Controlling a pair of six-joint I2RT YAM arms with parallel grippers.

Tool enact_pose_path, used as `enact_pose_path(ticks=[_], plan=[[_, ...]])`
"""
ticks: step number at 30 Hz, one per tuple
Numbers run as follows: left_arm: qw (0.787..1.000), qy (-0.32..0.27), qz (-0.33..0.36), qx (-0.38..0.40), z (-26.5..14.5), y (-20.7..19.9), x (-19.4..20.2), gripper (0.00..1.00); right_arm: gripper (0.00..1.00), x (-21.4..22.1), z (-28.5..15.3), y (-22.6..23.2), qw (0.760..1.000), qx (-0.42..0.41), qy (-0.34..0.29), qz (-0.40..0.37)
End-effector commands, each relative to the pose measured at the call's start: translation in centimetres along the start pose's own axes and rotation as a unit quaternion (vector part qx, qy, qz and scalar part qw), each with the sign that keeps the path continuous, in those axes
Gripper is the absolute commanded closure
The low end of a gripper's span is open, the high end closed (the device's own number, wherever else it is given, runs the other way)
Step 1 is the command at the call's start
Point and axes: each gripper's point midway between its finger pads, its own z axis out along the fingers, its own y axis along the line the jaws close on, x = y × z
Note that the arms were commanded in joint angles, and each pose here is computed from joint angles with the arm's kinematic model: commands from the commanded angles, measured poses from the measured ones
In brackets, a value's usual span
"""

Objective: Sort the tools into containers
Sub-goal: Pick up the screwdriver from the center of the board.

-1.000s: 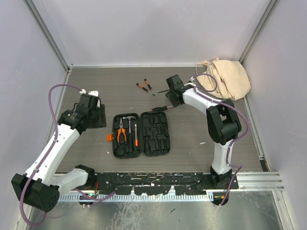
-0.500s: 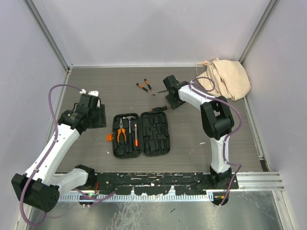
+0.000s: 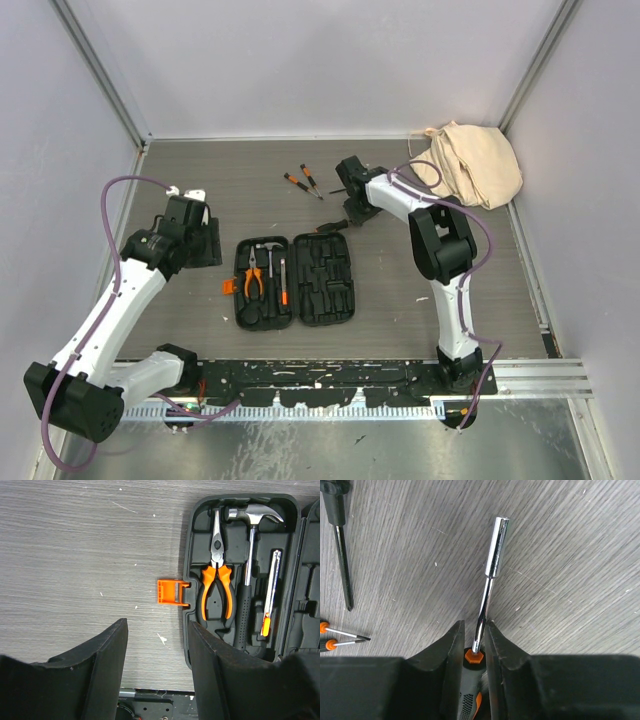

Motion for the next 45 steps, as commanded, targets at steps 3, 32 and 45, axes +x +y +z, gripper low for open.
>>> enact_pose_path(ticks=[3,32,45], plan=[[1.000,-0.024,0.002,0.005,-0.1,-0.1,-1.1,0.47,0.77,-0.2,0.0,0.7,0.999,0.001,0.001,0.032],[1.000,-0.026,0.002,0.002,-0.1,0.0,-1.2,0.47,1.00,-14.1,-10.2,-1.6,0.959,-0.137,-0.244,-0.041],[0.997,-0.067,-0.023,-0.043,-1.6,1.8,-2.5,0.39,1.00,-4.6,-18.0,-0.3,0.860,-0.394,-0.074,-0.317]])
